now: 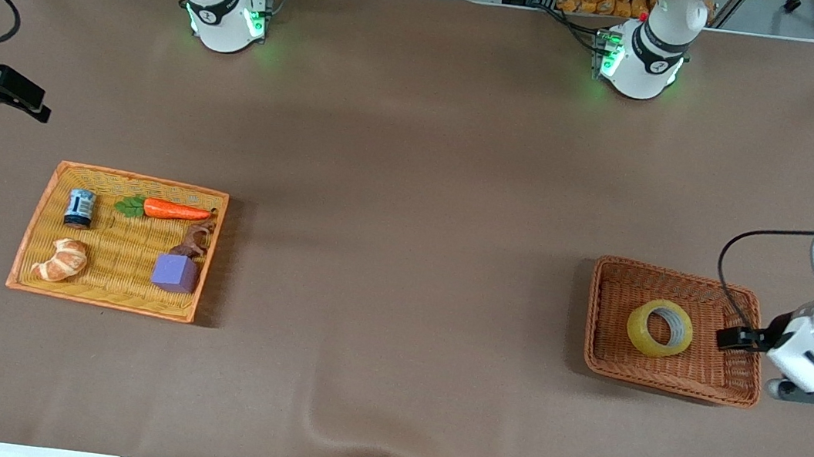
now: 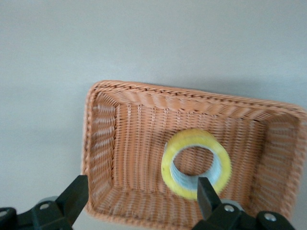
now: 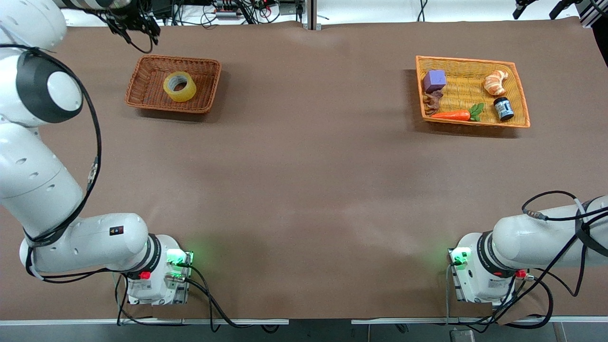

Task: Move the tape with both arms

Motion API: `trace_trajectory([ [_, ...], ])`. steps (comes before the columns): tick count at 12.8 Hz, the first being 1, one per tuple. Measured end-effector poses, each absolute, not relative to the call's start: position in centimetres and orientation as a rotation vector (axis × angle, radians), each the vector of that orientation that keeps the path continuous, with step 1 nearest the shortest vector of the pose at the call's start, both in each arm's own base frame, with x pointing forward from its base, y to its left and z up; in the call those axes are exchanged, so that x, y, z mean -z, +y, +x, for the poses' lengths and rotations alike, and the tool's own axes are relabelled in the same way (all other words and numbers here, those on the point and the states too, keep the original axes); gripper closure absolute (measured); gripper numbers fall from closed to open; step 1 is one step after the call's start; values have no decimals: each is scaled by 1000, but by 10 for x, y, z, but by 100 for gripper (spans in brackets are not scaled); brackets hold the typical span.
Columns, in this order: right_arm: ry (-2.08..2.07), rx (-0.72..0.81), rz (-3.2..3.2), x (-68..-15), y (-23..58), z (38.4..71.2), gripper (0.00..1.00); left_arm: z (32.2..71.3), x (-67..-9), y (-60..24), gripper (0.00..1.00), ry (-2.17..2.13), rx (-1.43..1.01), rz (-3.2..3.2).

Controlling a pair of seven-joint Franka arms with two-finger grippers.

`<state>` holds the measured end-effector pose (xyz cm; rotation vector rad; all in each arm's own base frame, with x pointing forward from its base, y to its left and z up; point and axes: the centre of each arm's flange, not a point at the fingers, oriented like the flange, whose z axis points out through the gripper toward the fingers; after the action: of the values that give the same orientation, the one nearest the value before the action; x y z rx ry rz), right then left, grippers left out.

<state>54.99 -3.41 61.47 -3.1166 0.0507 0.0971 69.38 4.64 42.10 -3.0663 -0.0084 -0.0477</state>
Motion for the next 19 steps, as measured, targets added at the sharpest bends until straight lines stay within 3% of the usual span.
trace_trajectory([
  [4,50,-94,-3117,-616,-34,550,0,635,-562,37,0,-32,78,-3033],
  [6,50,-93,-3117,-617,-34,550,0,606,-600,33,0,-51,56,-3049],
  [19,42,-93,-3116,-617,-31,550,0,545,-640,17,0,-26,-68,-3105],
])
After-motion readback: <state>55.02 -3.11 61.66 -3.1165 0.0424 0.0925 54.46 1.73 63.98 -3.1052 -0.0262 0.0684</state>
